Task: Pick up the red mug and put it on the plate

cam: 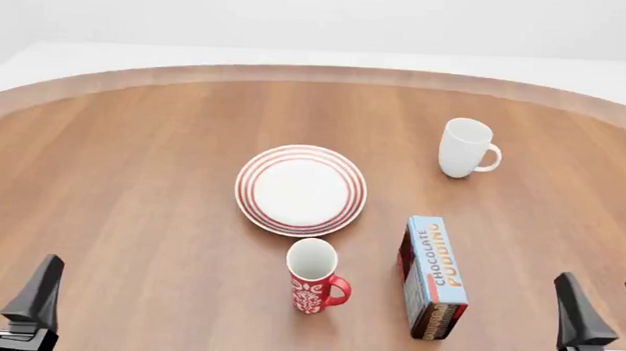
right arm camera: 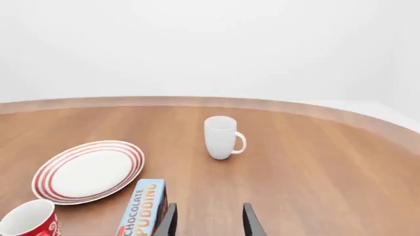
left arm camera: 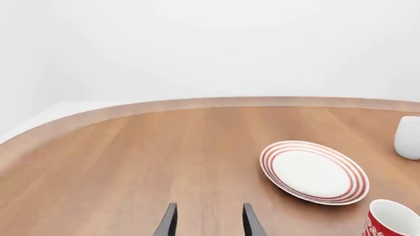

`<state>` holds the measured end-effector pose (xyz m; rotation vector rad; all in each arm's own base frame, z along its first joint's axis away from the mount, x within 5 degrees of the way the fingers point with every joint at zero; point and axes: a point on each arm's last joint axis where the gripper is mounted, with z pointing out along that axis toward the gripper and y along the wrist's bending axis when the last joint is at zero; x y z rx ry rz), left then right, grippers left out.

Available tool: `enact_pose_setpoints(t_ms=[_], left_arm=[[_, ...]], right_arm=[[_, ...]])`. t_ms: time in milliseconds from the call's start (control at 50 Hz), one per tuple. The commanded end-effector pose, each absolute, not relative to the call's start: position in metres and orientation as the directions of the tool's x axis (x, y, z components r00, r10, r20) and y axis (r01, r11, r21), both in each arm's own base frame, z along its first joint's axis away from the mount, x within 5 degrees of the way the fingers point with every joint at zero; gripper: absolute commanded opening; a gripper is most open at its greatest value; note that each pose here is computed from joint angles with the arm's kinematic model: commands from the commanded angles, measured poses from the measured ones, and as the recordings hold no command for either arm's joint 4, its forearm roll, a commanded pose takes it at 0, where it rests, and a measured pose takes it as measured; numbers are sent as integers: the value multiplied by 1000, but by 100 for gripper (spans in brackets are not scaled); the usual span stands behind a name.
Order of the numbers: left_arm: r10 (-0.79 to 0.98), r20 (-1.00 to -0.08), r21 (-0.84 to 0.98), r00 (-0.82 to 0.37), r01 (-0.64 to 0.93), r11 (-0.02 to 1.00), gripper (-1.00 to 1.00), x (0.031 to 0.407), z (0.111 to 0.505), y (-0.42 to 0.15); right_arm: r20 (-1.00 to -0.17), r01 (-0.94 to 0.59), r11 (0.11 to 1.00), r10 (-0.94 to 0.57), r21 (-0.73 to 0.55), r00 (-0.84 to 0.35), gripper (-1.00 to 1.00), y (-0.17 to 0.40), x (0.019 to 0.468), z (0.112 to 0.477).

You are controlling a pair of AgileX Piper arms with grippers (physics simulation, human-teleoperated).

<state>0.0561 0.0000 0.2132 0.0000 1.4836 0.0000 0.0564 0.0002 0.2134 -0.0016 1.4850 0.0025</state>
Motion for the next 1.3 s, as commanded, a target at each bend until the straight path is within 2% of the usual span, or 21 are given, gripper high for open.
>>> enact_pose_setpoints(t_ms=[20, 300, 480, 640, 700, 800, 900, 1020, 1300], left_arm=[[0, -996, 0, 87, 0, 1000, 100, 56, 213, 0], [0, -996, 0, 87, 0, 1000, 100, 56, 213, 0], [0, -996, 0, 87, 0, 1000, 100, 56, 213, 0], [0, -996, 0, 87, 0, 1000, 100, 56, 213, 0], [0, -996, 0, 87, 0, 1000, 100, 56, 213, 0], [0, -996, 0, 87, 0, 1000, 100, 56, 213, 0], [0, -996, 0, 87, 0, 1000, 100, 56, 213, 0], [0, -996, 0, 87, 0, 1000, 100, 56, 213, 0], [0, -996, 0, 87, 0, 1000, 100, 56, 213, 0]], right_arm=[[-997, -16, 1000, 5, 4, 74, 100, 1, 58, 213], [-997, -27, 1000, -5, -7, 74, 100, 2, 59, 216], [-991, -76, 997, -13, -23, 130, 100, 4, 49, 257], [-993, -198, 978, -37, -60, 115, 100, 12, 57, 282], [-995, -234, 971, -21, -44, 100, 100, 15, 61, 296], [-992, -300, 946, -104, -120, 69, 100, 23, 71, 311], [-992, -357, 926, -123, -122, 21, 100, 30, 78, 316], [-982, -422, 893, -185, -160, -20, 100, 39, 85, 339], [-955, -508, 841, -275, -186, -107, 100, 57, 105, 357]])
